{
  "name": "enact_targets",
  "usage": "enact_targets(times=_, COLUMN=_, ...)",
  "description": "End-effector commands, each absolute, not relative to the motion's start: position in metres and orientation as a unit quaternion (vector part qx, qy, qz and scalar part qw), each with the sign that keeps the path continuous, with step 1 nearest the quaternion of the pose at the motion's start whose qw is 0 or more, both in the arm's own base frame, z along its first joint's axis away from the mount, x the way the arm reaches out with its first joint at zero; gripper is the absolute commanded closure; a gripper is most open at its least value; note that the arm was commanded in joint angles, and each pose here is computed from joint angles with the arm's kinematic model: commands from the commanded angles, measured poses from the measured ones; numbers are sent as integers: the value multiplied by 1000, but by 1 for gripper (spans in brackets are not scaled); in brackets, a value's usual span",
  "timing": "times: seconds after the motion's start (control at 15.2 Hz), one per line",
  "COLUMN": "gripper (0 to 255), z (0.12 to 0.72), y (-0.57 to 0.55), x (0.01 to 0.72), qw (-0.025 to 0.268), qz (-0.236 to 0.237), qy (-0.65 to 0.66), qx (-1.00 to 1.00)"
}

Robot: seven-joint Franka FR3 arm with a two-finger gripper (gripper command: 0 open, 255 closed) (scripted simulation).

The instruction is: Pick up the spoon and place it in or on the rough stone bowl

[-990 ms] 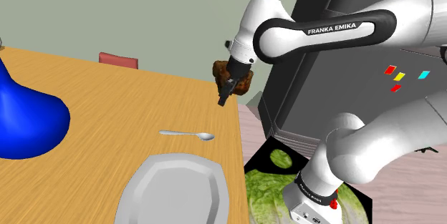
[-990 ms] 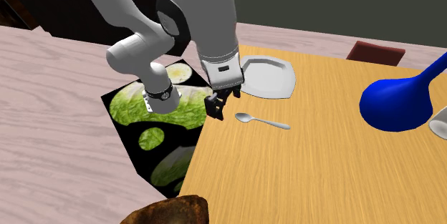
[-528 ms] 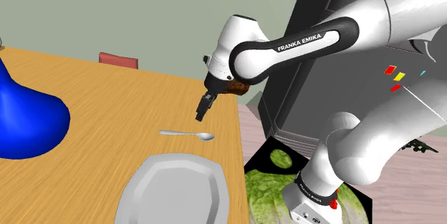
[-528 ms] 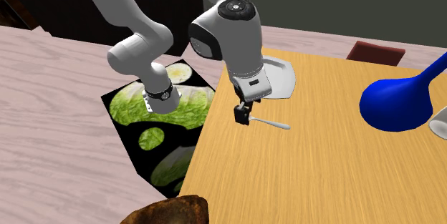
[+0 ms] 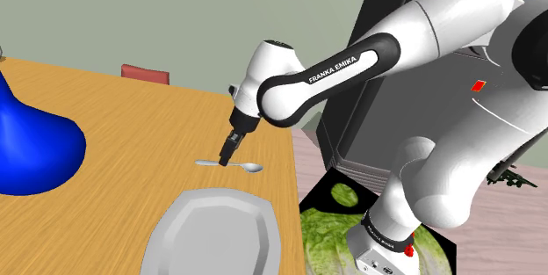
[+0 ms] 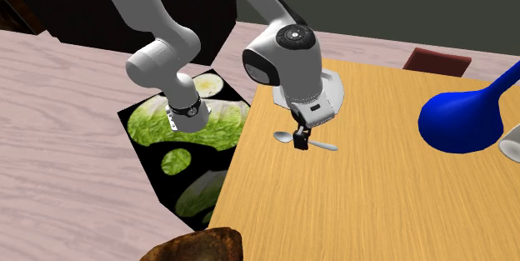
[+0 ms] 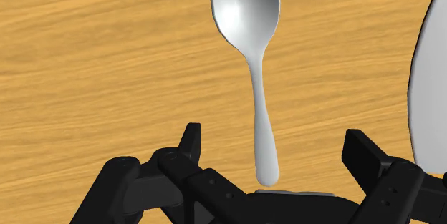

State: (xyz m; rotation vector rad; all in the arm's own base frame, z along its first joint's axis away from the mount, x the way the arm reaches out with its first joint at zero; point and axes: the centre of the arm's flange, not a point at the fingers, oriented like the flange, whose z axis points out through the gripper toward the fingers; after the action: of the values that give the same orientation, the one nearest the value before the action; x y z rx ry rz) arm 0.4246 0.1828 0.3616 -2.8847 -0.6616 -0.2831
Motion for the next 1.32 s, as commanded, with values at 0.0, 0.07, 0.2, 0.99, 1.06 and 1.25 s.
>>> enact_targets(times=0.0, gripper=0, z=351, y=186, x=427, qw=84, qz=-95, qy=-222, qx=-967)
enact_targets(times=0.07, gripper=0, z=346, y=187, x=427, qw=84, qz=-95, qy=-222, qx=-967)
enact_targets(times=0.2, gripper=0, z=333, y=190, x=429, qw=84, qz=-95, qy=-222, qx=-967)
enact_targets(times=0.99, gripper=255, z=333, y=190, x=429, qw=84, qz=-95, qy=-222, qx=-967)
enact_targets(times=1.06, gripper=255, z=333, y=190, x=429, qw=84, qz=-95, qy=-222, qx=-967)
enact_targets(times=1.25, gripper=255, z=333, y=190, x=429, qw=84, qz=-95, qy=-222, qx=-967)
